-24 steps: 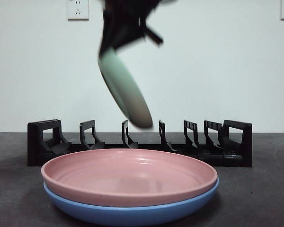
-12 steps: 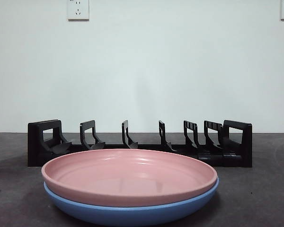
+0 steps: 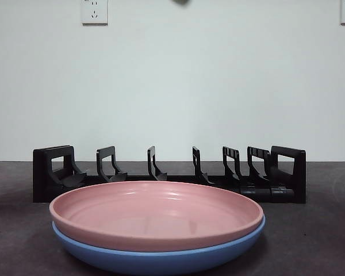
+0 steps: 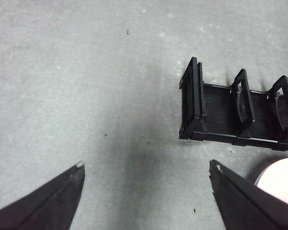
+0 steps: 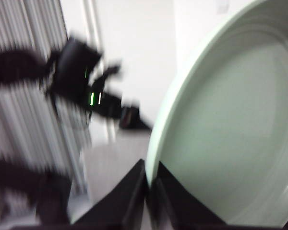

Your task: Place the plate

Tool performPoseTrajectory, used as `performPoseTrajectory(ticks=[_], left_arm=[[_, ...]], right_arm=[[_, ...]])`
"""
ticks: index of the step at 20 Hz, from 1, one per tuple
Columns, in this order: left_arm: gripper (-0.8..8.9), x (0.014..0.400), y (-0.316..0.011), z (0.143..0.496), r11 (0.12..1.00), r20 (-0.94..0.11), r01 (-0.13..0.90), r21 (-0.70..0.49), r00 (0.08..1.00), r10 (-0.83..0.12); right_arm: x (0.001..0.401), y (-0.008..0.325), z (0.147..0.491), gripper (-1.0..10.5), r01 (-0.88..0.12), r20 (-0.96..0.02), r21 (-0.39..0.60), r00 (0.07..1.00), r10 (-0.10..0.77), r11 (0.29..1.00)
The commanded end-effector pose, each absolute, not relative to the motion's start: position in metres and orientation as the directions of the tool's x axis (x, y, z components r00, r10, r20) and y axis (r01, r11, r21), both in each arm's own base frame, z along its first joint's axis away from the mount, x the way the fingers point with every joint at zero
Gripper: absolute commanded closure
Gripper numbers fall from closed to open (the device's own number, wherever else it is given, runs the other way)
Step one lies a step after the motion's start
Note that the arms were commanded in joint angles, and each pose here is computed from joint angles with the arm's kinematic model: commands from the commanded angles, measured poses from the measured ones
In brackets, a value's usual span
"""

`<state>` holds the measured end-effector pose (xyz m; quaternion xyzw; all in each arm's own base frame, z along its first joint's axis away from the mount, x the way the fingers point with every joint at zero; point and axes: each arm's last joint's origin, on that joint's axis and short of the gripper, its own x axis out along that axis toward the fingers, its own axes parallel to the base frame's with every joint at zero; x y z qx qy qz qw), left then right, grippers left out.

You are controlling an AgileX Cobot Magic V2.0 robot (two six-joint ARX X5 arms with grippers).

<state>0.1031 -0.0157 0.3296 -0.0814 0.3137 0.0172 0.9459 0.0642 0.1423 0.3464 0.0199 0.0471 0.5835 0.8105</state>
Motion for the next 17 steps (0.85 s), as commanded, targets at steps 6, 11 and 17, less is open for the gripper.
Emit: performPoseTrajectory(ticks=[6, 11, 17], left_arm=[[4.08, 0.104, -0.016, 0.334, 0.985, -0.583, -0.086, -0.148, 0.812, -0.017], [4.08, 0.104, -0.016, 0.333, 0.985, -0.584, -0.085, -0.148, 0.812, -0.017], [4.08, 0.104, -0.016, 0.333, 0.985, -0.584, -0.085, -0.148, 0.812, -0.017]], right_arm=[[0.063, 0.182, 0.300, 9.4, -0.964, -0.600, -0.200, 0.263, 0.756, 0.176], [0.074, 0.217, 0.293, 9.4, -0.963, -0.794, -0.271, 0.227, 0.564, 0.005], [0.082, 0.241, 0.266, 9.4, -0.971, -0.920, -0.211, 0.158, 0.360, -0.113]])
